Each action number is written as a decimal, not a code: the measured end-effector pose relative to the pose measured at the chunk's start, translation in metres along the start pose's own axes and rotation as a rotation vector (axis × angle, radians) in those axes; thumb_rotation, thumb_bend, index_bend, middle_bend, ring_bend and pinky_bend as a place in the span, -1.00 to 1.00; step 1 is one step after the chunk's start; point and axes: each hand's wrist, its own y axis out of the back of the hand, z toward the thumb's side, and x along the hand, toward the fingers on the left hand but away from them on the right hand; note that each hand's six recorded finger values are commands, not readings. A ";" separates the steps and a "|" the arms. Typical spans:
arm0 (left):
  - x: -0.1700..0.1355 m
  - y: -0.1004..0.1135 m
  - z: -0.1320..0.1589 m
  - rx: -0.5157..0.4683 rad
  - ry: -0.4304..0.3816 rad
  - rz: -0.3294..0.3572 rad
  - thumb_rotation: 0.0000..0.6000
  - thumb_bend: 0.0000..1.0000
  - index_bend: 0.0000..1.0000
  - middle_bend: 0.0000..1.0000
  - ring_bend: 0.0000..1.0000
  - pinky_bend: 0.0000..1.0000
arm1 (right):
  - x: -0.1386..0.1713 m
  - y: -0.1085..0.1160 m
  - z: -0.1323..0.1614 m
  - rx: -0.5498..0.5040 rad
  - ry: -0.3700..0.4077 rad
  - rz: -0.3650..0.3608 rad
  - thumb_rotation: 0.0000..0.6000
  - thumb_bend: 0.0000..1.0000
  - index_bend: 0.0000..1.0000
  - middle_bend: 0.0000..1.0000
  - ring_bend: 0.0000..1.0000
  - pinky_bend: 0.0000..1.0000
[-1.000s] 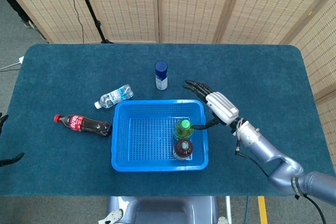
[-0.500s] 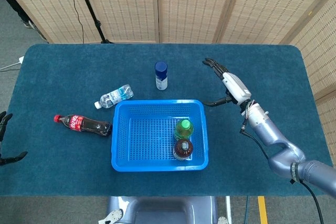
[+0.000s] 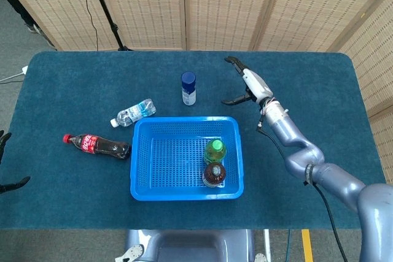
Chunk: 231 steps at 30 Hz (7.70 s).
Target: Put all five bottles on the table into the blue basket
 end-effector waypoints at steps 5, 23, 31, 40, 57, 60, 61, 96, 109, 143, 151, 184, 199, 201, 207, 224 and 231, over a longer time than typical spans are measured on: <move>0.006 -0.003 -0.003 0.008 0.023 -0.004 1.00 -0.96 -1.00 -1.00 -1.00 -1.00 | -0.028 -0.018 0.000 -0.020 -0.045 0.009 1.00 -1.00 -1.00 -1.00 -1.00 -1.00; 0.020 -0.010 -0.012 0.027 0.080 -0.024 1.00 -0.96 -1.00 -1.00 -1.00 -1.00 | -0.077 -0.081 0.027 -0.121 -0.097 0.046 1.00 -1.00 -0.77 -0.75 -0.99 -0.77; 0.021 -0.010 -0.013 0.026 0.087 -0.025 1.00 -0.96 -1.00 -1.00 -1.00 -1.00 | -0.082 -0.084 0.030 -0.156 -0.114 0.031 1.00 -0.99 -0.10 0.04 -0.27 0.02; 0.020 -0.011 -0.013 0.026 0.083 -0.027 1.00 -0.96 -1.00 -1.00 -1.00 -1.00 | -0.082 -0.080 0.027 -0.190 -0.117 -0.010 1.00 -0.60 0.14 0.27 0.08 0.52; 0.016 -0.008 -0.010 0.009 0.055 -0.027 1.00 -0.96 -1.00 -1.00 -1.00 -1.00 | -0.071 -0.038 0.061 -0.206 0.084 -0.036 1.00 -0.57 0.15 0.27 0.09 0.55; 0.014 -0.008 -0.008 0.010 0.044 -0.030 1.00 -0.95 -1.00 -1.00 -1.00 -1.00 | -0.061 -0.030 0.073 -0.207 0.145 -0.009 1.00 -0.57 0.15 0.27 0.09 0.55; 0.014 -0.009 -0.007 0.010 0.041 -0.030 1.00 -0.96 -1.00 -1.00 -1.00 -1.00 | -0.056 -0.028 0.078 -0.208 0.166 0.006 1.00 -0.57 0.15 0.27 0.09 0.55; 0.002 -0.004 0.001 -0.003 -0.009 -0.019 1.00 -0.96 -1.00 -1.00 -1.00 -1.00 | 0.075 -0.054 0.073 0.037 0.249 0.288 1.00 -0.57 0.14 0.26 0.07 0.53; 0.002 -0.003 0.001 -0.008 -0.010 -0.016 1.00 -0.96 -1.00 -1.00 -1.00 -1.00 | 0.077 -0.068 0.055 0.126 0.269 0.334 1.00 -1.00 -0.71 -0.78 -0.88 0.12; 0.065 -0.027 0.070 0.115 -0.265 -0.206 1.00 -0.96 -1.00 -1.00 -1.00 -1.00 | 0.239 0.094 -0.013 0.475 0.131 -0.154 1.00 -1.00 -0.93 -1.00 -1.00 -0.72; 0.080 -0.056 0.106 0.232 -0.362 -0.285 1.00 -0.96 -1.00 -1.00 -1.00 -1.00 | 0.288 0.094 -0.055 0.537 0.033 -0.200 1.00 -1.00 -0.97 -1.00 -1.00 -0.73; 0.108 -0.140 0.152 0.353 -0.333 -0.336 1.00 -0.49 -0.12 -0.17 -0.26 -0.11 | 0.336 0.093 -0.061 0.473 0.020 -0.379 1.00 -1.00 -1.00 -1.00 -1.00 -0.73; 0.106 -0.090 0.149 0.238 -0.332 -0.183 1.00 -0.30 0.07 -0.01 -0.13 -0.02 | 0.335 0.087 -0.060 0.468 0.029 -0.361 1.00 -1.00 -0.99 -1.00 -1.00 -0.73; 0.102 -0.071 0.149 0.219 -0.351 -0.147 1.00 -0.30 0.07 -0.01 -0.13 -0.02 | 0.335 0.087 -0.060 0.466 0.029 -0.359 1.00 -1.00 -0.99 -1.00 -1.00 -0.73; 0.086 -0.015 0.168 0.152 -0.448 -0.040 1.00 -0.30 0.07 -0.01 -0.13 -0.02 | 0.334 0.084 -0.059 0.464 0.034 -0.352 1.00 -1.00 -0.99 -1.00 -1.00 -0.73; 0.085 -0.020 0.302 0.054 -0.630 -0.089 1.00 -0.31 0.07 -0.01 -0.13 -0.02 | 0.332 0.084 -0.062 0.442 0.029 -0.331 1.00 -1.00 -0.99 -1.00 -1.00 -0.73; 0.089 -0.050 0.358 0.073 -0.628 -0.154 1.00 -0.31 0.06 -0.01 -0.13 -0.02 | 0.330 0.083 -0.063 0.437 0.030 -0.315 1.00 -1.00 -0.99 -1.00 -1.00 -0.73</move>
